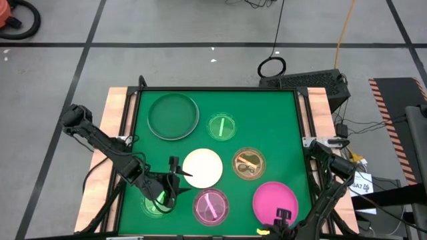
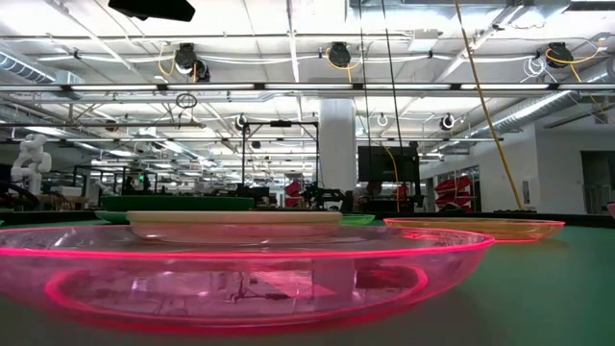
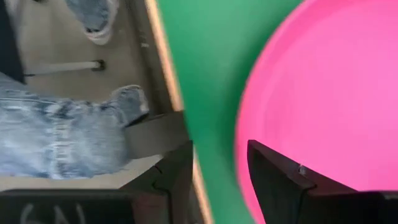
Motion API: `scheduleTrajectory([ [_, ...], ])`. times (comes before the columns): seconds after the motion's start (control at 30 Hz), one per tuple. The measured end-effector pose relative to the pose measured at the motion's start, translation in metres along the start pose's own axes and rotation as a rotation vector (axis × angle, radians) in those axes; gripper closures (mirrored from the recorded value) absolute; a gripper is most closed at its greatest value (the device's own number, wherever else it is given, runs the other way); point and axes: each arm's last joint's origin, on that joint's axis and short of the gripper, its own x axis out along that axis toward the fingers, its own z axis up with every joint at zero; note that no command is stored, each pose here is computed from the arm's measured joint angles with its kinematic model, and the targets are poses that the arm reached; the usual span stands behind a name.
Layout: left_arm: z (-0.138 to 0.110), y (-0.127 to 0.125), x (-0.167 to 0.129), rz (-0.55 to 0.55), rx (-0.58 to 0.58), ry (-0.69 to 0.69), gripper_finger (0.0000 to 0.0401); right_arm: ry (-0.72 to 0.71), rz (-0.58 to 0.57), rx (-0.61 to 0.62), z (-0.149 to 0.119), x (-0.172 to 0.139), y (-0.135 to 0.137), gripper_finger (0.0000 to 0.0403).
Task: Stack plastic plates
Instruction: Stack the pink plate on the dark green plate
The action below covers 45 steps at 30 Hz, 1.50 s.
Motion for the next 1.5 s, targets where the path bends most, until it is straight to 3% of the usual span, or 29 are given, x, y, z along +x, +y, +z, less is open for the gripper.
scheduleTrajectory([
  [0.27,0.000,0.003,0.002,0.008,-0.001,0.002,0.0162,0.022,-0.066,-0.037,-0.001,0.010,-0.002,0.0276],
  [0.63,0.000,0.003,0.002,0.008,-0.007,0.001,0.0162,0.104,-0.079,-0.089,-0.004,0.022,0.000,0.0393],
  [1.1,0.001,0.003,0.002,0.007,-0.013,-0.007,0.0162,0.056,-0.117,-0.131,0.005,-0.008,0.001,0.0397],
  [1.5,0.002,0.003,0.002,0.006,-0.007,-0.013,0.0162,-0.064,-0.199,-0.383,0.031,-0.024,-0.005,0.0397],
])
